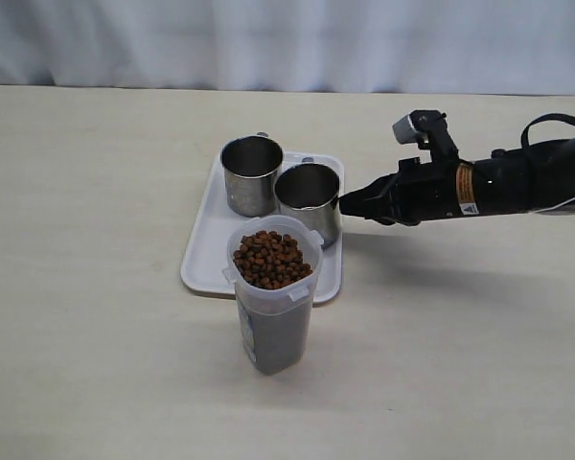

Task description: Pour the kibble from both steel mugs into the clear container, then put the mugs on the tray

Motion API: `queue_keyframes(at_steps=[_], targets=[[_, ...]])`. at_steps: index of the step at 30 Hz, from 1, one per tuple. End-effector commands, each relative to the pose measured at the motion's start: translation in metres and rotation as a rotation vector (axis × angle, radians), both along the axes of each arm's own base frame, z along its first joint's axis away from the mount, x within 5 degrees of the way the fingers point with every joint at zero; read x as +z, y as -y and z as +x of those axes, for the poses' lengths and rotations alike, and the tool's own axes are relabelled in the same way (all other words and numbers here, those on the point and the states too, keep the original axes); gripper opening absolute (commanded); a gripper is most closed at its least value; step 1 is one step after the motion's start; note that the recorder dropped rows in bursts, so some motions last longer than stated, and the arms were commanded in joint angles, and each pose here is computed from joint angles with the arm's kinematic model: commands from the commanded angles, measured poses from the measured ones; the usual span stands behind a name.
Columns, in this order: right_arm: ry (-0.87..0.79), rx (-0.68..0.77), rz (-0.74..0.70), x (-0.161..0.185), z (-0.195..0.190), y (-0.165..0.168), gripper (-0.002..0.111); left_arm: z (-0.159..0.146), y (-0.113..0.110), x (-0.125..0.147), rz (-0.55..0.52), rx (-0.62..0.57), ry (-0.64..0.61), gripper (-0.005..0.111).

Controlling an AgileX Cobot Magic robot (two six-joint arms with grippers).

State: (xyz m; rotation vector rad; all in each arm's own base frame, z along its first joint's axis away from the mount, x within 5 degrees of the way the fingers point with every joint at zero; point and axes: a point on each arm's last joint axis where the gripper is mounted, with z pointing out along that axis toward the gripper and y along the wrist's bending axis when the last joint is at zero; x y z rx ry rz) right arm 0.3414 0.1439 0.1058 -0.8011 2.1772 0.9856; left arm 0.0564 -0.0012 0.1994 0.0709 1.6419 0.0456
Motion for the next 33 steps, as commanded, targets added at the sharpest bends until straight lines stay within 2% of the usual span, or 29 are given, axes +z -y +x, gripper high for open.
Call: queue_keyframes(at_steps=[1, 8, 12, 16, 18, 22, 24, 28, 33], targets=[[-0.008, 0.040, 0.068, 0.001, 0.001, -0.006, 0.004, 0.000, 0.000, 0.000, -0.001, 0.002, 0.009, 0.000], [-0.016, 0.051, 0.060, -0.005, 0.001, -0.007, 0.004, 0.000, 0.000, 0.000, -0.001, 0.002, 0.009, 0.000], [0.005, 0.043, 0.043, 0.013, 0.003, 0.009, 0.004, 0.000, 0.000, 0.000, 0.002, 0.003, 0.009, 0.000], [0.022, -0.051, 0.050, 0.041, -0.001, 0.041, 0.004, 0.000, 0.000, 0.000, 0.002, 0.003, 0.009, 0.000], [0.090, -0.180, 0.079, 0.057, -0.012, 0.061, 0.004, 0.000, 0.000, 0.000, 0.002, 0.003, 0.009, 0.000], [0.249, -0.500, -0.001, 0.077, -0.058, 0.093, 0.004, 0.000, 0.000, 0.000, 0.002, 0.003, 0.009, 0.000], [0.335, -0.599, -0.047, 0.085, -0.085, 0.101, 0.004, 0.000, 0.000, 0.000, 0.002, 0.003, 0.009, 0.000], [0.500, -0.719, -0.092, 0.092, -0.145, 0.111, 0.004, 0.000, 0.000, 0.000, 0.002, 0.003, 0.009, 0.000], [0.719, -0.777, -0.021, 0.093, -0.210, 0.118, 0.004, 0.000, 0.000, 0.000, 0.002, 0.003, 0.009, 0.000]])
